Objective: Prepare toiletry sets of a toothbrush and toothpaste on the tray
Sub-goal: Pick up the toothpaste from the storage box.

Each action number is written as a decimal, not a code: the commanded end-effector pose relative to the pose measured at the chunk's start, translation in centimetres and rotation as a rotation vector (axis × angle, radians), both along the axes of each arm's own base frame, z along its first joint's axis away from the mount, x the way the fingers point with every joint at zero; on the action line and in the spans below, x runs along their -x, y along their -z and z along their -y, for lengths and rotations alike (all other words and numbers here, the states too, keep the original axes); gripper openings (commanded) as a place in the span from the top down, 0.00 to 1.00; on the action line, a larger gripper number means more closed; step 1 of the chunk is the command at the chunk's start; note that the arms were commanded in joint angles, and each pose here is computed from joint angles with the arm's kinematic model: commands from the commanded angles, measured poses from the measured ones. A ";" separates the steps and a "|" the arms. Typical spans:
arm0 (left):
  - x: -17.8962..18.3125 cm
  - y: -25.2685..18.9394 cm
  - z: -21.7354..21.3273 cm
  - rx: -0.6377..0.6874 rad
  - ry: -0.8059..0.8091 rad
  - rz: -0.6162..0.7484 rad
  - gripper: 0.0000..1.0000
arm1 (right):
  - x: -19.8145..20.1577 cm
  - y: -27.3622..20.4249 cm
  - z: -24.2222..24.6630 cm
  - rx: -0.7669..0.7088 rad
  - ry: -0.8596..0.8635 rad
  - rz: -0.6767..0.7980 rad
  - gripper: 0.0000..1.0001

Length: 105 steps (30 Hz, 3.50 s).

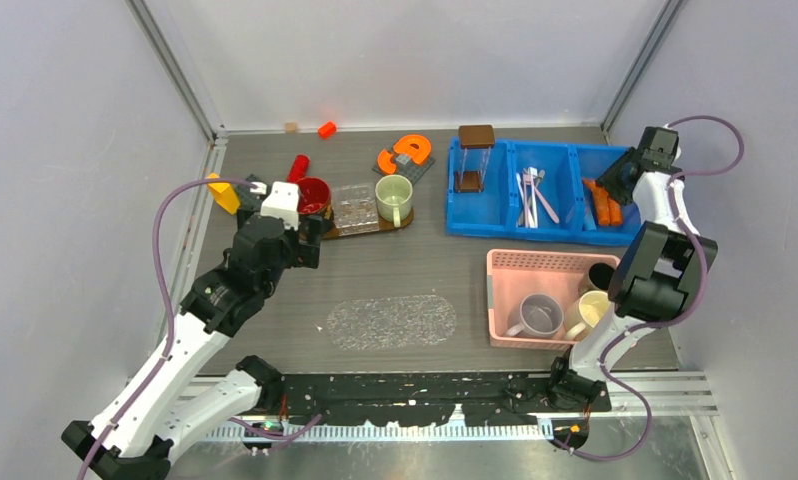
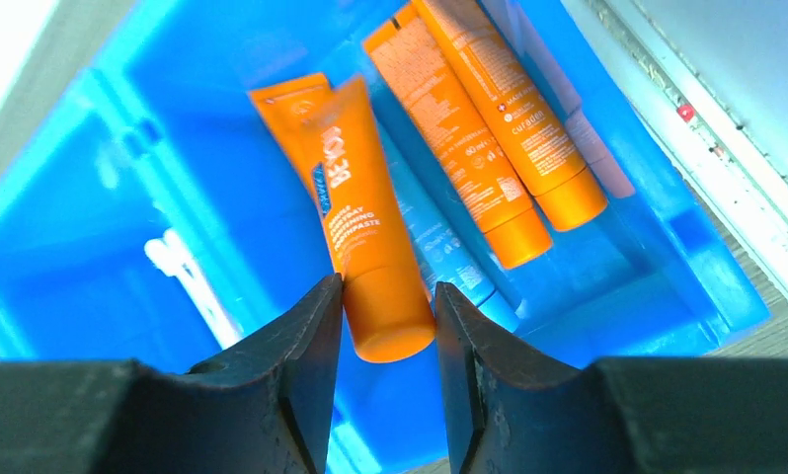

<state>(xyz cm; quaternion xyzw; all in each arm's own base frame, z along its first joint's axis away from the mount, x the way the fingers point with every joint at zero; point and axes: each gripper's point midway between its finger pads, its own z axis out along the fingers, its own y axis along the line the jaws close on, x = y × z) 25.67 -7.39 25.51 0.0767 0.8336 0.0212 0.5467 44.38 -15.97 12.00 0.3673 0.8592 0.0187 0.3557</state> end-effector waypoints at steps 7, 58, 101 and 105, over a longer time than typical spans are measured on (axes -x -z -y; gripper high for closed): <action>-0.3 -1.6 0.3 0.058 0.004 0.069 0.02 | 1.8 -5.8 -1.9 -0.034 0.058 0.172 0.99; -0.3 -1.5 0.6 0.070 0.012 0.066 0.03 | 5.9 5.8 1.2 0.084 0.179 -0.126 0.53; -0.3 -1.5 0.5 0.070 0.012 0.070 0.03 | 3.7 0.7 0.6 0.088 0.055 -0.062 0.97; -0.3 -1.5 0.5 0.069 0.010 0.069 0.03 | 3.3 -1.4 0.4 0.090 0.057 -0.004 0.99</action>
